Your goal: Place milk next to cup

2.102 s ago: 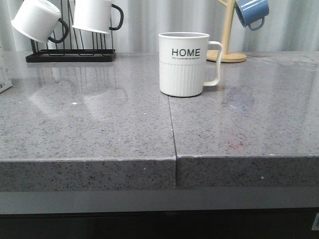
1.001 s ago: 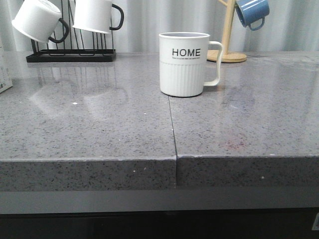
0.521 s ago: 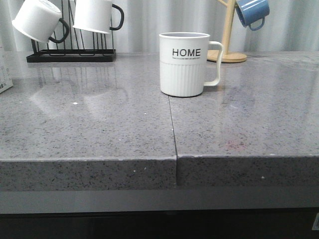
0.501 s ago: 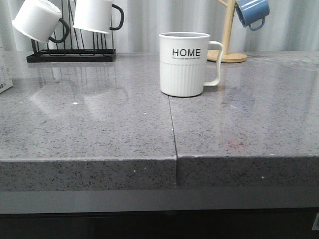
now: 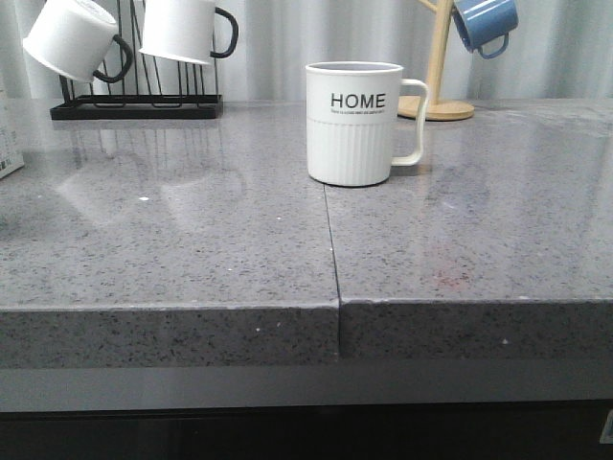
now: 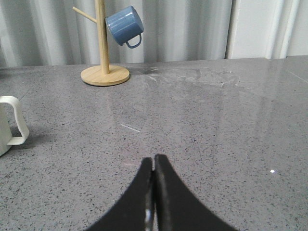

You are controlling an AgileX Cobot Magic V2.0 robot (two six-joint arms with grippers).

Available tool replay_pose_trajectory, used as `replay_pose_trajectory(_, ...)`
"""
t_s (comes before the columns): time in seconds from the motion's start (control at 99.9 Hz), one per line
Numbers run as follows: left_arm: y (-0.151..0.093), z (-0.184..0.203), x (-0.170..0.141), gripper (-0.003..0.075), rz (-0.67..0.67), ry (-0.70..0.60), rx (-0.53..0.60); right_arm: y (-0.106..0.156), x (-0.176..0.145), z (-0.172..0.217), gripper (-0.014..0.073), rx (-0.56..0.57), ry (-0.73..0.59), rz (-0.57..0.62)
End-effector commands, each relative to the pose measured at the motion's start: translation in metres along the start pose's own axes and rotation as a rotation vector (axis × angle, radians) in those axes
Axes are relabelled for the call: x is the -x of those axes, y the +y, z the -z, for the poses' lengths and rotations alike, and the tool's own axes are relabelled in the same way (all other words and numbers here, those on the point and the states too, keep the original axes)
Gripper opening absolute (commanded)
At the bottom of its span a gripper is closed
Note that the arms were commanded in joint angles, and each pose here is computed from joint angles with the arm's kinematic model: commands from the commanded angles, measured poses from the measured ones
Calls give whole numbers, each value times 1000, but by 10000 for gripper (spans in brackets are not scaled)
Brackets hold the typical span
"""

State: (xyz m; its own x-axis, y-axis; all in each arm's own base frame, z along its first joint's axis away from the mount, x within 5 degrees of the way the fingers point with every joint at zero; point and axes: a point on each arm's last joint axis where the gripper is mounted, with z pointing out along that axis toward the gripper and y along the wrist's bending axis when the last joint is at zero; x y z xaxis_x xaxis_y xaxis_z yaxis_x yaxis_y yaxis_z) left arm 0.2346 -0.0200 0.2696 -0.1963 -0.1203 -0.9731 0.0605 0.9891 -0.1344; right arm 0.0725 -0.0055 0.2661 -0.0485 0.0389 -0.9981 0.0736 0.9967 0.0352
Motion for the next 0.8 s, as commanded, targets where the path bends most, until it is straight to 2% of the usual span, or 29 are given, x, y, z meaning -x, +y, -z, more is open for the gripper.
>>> replay_pose_trajectory(0.0,0,-6,20,642,26,-158,-9,1,15,1,-120,4,-92,5)
replay_pose_trajectory(0.22,11,-30,15,642,35,-130,37,1,15,1,-120,4,-92,5)
replay_pose_trajectory(0.561,12,-70,22,640,27,-116,34,1,15,1,-120,4,-92,5)
replay_pose_trajectory(0.791,12,-77,21,617,12,-119,31,1,15,1,-120,4,-92,5)
